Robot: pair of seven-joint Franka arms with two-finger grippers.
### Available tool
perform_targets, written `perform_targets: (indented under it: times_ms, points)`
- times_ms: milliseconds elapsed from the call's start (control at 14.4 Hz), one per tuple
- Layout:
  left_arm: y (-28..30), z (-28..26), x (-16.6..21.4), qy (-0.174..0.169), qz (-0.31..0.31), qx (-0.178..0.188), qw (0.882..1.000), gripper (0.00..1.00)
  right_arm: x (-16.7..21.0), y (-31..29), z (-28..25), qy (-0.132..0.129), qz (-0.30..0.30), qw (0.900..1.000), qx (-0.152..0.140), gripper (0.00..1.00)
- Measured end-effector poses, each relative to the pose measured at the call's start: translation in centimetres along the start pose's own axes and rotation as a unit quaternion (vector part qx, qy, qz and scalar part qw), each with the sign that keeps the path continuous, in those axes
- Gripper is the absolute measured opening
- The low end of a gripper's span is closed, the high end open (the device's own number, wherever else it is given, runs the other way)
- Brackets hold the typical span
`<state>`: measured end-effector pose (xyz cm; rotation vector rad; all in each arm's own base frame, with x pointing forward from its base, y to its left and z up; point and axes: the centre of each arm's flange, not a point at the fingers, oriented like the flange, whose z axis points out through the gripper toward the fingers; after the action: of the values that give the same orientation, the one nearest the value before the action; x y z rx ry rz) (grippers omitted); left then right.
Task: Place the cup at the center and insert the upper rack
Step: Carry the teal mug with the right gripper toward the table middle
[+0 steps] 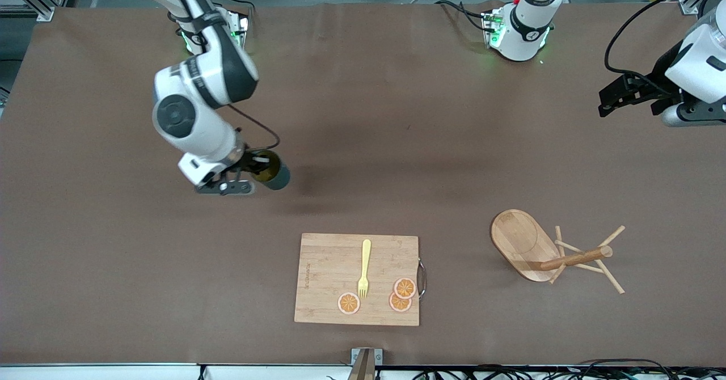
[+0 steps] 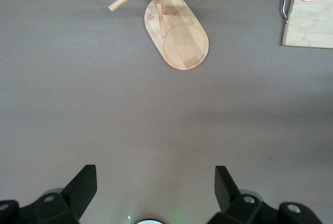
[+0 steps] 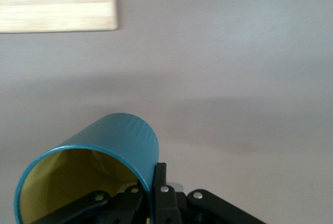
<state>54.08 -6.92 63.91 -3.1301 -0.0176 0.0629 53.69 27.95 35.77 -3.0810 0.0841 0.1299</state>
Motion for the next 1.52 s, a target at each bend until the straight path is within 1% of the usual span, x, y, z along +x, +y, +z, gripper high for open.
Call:
perform_targets:
  times_ms: [277, 416, 554, 693, 970, 1108, 1177, 1247, 1316, 1454, 1524]
  points:
    - [0.0, 0.0, 0.0, 0.000, 0.000, 0.000, 1.000, 1.00, -4.9, -8.6, 1.7, 0.012, 0.015, 1.000, 0.003, 0.04]
    - [-0.1, 0.0, 0.0, 0.000, 0.000, 0.000, 1.000, 1.00, -6.8, -11.9, 4.1, 0.016, 0.002, 1.000, 0.002, 0.04]
    - [-0.1, 0.0, 0.0, 0.000, 0.000, 0.000, 1.000, 1.00, -8.5, -15.4, 7.0, 0.012, -0.003, 1.000, -0.004, 0.04]
    - [-0.1, 0.0, 0.0, 0.000, -0.001, 0.000, 1.000, 1.00, -9.2, -18.0, 9.6, 0.009, -0.005, 1.000, -0.011, 0.04]
    - [0.0, 0.2, 0.2, -0.002, 0.000, 0.000, 1.000, 1.00, -9.6, -21.4, 12.8, 0.007, -0.015, 1.000, -0.015, 0.04]
    - [0.0, 0.2, 0.2, -0.002, 0.000, 0.000, 1.000, 1.00, -10.1, -22.6, 13.8, 0.007, -0.019, 1.000, -0.017, 0.04]
    - [0.0, 0.2, 0.2, -0.002, 0.000, 0.000, 1.000, 1.00, -10.3, -22.9, 14.0, 0.007, -0.020, 1.000, -0.018, 0.07]
    - [0.0, 0.3, 0.2, -0.002, 0.000, 0.000, 1.000, 1.00, -10.3, -23.0, 14.1, 0.007, -0.020, 1.000, -0.018, 0.07]
    - [0.0, 0.3, 0.2, -0.003, 0.000, 0.000, 1.000, 1.00, -10.2, -23.0, 14.0, 0.007, -0.019, 1.000, -0.018, 0.12]
    - [0.0, 0.3, 0.2, -0.003, 0.000, 0.000, 1.000, 1.00, -9.8, -22.8, 13.9, 0.008, -0.016, 1.000, -0.019, 0.32]
    - [0.0, 0.3, 0.2, -0.003, 0.000, 0.000, 1.000, 1.00, -9.6, -22.7, 13.7, 0.010, -0.015, 1.000, -0.019, 0.44]
